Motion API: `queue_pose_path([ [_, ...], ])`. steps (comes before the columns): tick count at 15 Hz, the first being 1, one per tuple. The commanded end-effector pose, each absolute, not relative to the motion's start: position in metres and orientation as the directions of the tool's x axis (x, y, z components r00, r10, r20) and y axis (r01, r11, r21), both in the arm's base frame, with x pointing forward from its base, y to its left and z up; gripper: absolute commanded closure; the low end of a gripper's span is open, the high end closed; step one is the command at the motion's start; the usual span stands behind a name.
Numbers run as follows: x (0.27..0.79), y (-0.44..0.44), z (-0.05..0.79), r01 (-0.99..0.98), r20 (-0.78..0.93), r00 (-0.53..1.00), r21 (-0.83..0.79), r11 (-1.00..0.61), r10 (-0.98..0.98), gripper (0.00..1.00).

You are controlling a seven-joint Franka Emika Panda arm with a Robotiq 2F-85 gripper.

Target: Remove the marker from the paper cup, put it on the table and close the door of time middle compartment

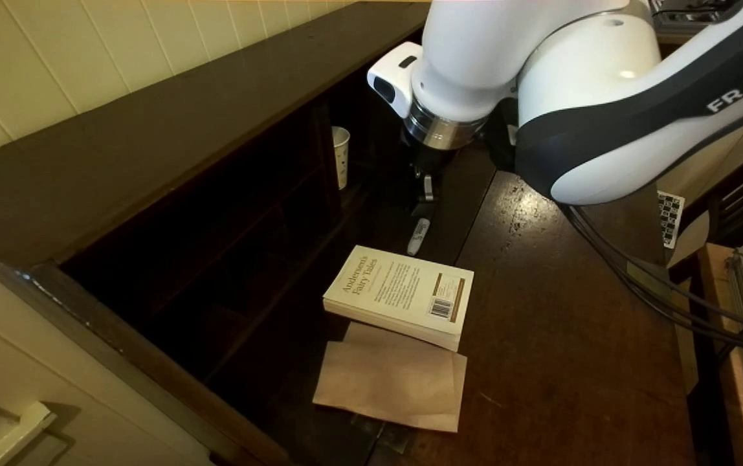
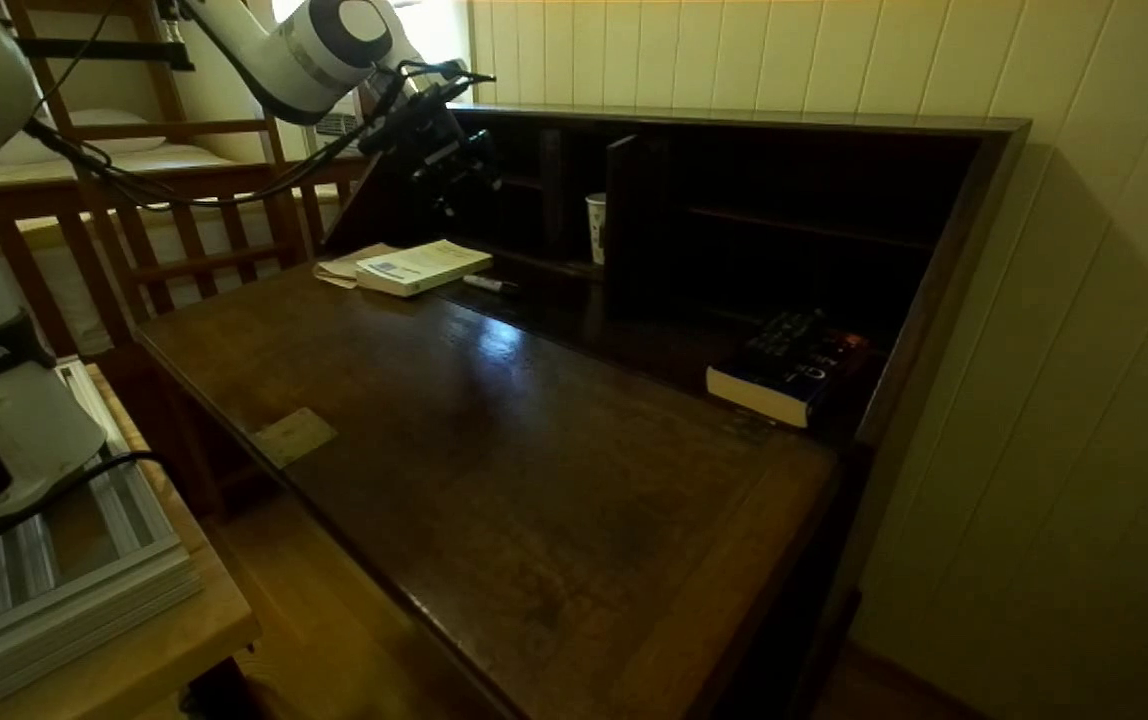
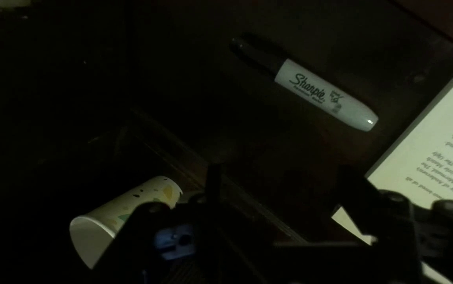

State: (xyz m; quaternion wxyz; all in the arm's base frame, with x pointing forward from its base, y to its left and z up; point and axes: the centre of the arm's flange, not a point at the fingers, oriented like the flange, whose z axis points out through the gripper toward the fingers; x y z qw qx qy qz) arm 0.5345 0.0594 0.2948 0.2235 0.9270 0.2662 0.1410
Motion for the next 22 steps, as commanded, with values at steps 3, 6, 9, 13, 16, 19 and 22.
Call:
queue_pose_path([
  [3,0.537,0.059,0.308,0.404,0.175,0.833,0.455,-0.793,0.525,0.0],
  [6,0.533,0.059,0.318,0.393,0.204,0.842,0.403,-0.827,0.499,0.0],
  [9,0.527,0.055,0.336,0.354,0.244,0.858,0.358,-0.864,0.452,0.0],
  [13,0.52,0.044,0.362,0.26,0.3,0.887,0.306,-0.916,0.352,0.0],
  [16,0.511,0.033,0.379,0.149,0.333,0.911,0.284,-0.947,0.243,0.0],
  [19,0.506,0.02,0.392,0.038,0.36,0.923,0.262,-0.964,0.134,0.0],
  [22,0.503,0.008,0.401,-0.04,0.361,0.931,0.233,-0.972,0.048,0.0],
])
